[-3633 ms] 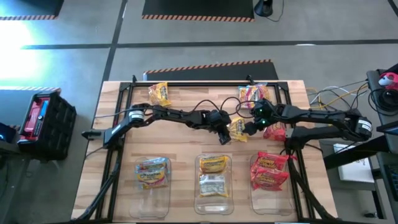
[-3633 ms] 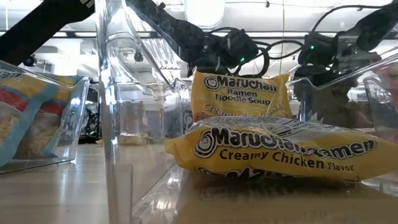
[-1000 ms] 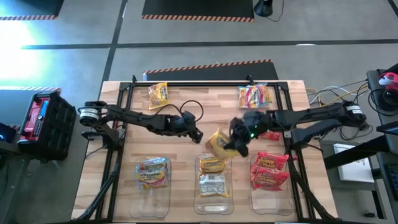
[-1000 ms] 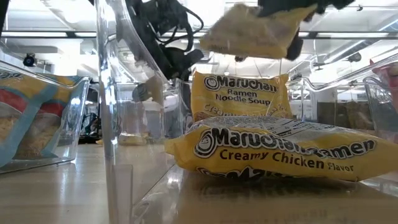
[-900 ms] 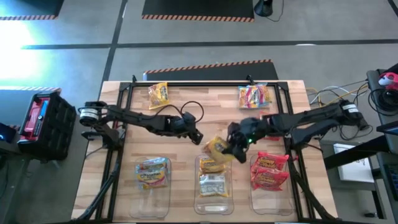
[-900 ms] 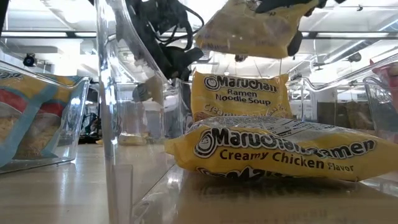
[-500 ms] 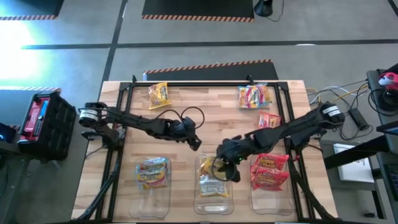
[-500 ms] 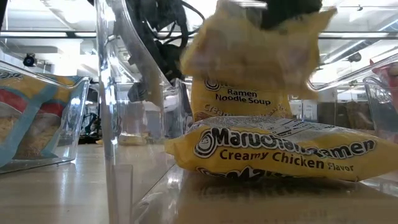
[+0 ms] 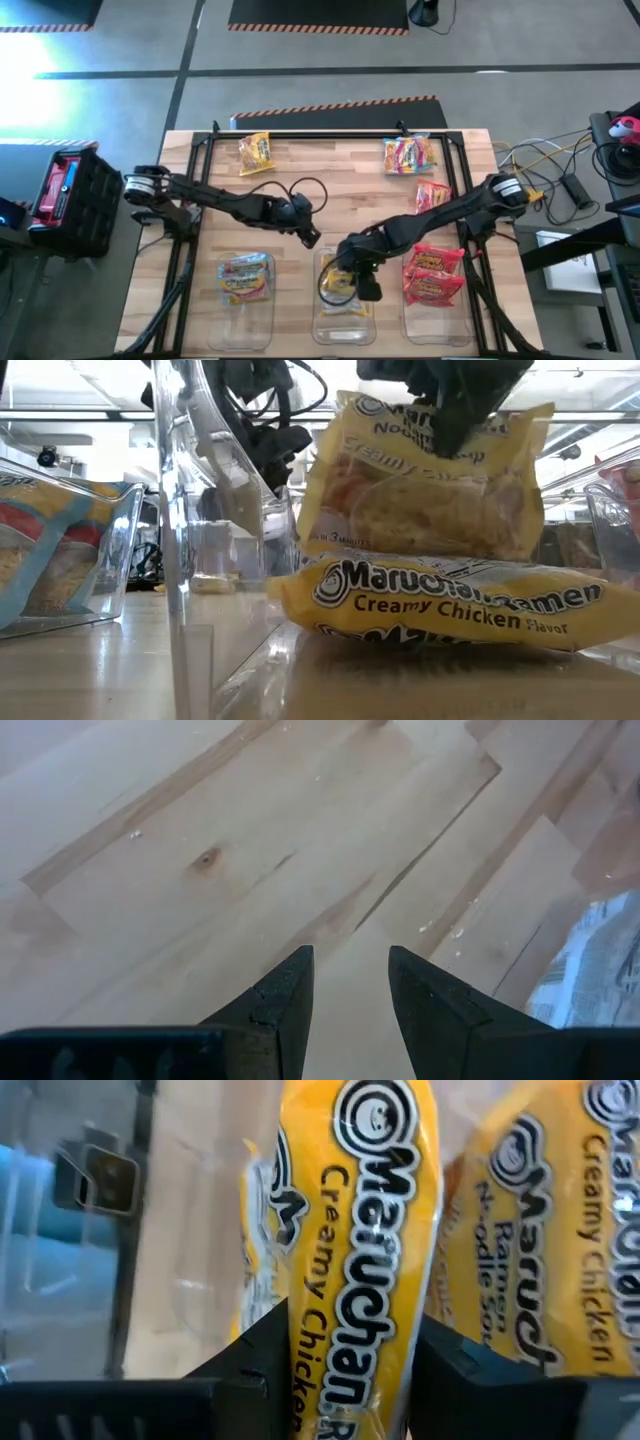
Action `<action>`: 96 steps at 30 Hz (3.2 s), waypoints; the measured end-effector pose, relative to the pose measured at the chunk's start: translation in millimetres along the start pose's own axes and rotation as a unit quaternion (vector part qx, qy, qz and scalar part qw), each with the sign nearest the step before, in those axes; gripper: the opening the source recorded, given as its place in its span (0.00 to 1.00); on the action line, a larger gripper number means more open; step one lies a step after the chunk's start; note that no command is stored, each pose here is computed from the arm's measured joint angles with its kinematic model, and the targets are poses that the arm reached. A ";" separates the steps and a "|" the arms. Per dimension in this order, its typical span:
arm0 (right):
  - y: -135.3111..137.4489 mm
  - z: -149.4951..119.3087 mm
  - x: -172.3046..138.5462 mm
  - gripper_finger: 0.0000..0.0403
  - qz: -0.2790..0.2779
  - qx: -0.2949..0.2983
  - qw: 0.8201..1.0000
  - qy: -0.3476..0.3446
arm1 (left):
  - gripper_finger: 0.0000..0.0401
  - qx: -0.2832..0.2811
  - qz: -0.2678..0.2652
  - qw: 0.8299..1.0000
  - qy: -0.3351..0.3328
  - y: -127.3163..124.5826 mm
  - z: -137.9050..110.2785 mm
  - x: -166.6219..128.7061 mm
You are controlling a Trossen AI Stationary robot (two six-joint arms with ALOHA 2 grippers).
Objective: Sort Maruchan noodles
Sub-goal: Put the yellow noodle pack into the right transparent bin, then put the yellow noodle pack into the middle transparent bin
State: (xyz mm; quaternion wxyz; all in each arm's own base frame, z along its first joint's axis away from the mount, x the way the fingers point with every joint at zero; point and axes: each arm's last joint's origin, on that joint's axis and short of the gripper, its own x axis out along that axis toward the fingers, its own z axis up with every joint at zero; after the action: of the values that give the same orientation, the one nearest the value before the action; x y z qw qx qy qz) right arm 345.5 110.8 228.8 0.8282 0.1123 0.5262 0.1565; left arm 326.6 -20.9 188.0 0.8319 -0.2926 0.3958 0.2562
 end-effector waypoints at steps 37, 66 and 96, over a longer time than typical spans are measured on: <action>-116.2 41.1 -111.2 0.49 -0.263 0.040 0.951 -0.154 | 0.29 -0.181 0.265 0.945 -0.062 115.4 63.9 -33.0; -187.2 23.6 -119.6 0.49 -0.327 0.018 0.928 -0.179 | 0.29 -0.367 0.349 0.862 -0.031 211.4 86.5 4.0; -189.3 13.1 -107.0 0.49 -0.297 0.033 0.940 -0.163 | 0.29 -0.375 0.365 0.852 -0.012 225.5 85.2 14.9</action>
State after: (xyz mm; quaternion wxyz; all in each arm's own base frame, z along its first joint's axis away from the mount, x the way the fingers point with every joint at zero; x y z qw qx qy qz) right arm 341.5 -105.2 257.4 0.9073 0.0020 0.3981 -0.1350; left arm 229.8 198.1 155.8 0.5106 -0.4136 0.3380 0.6738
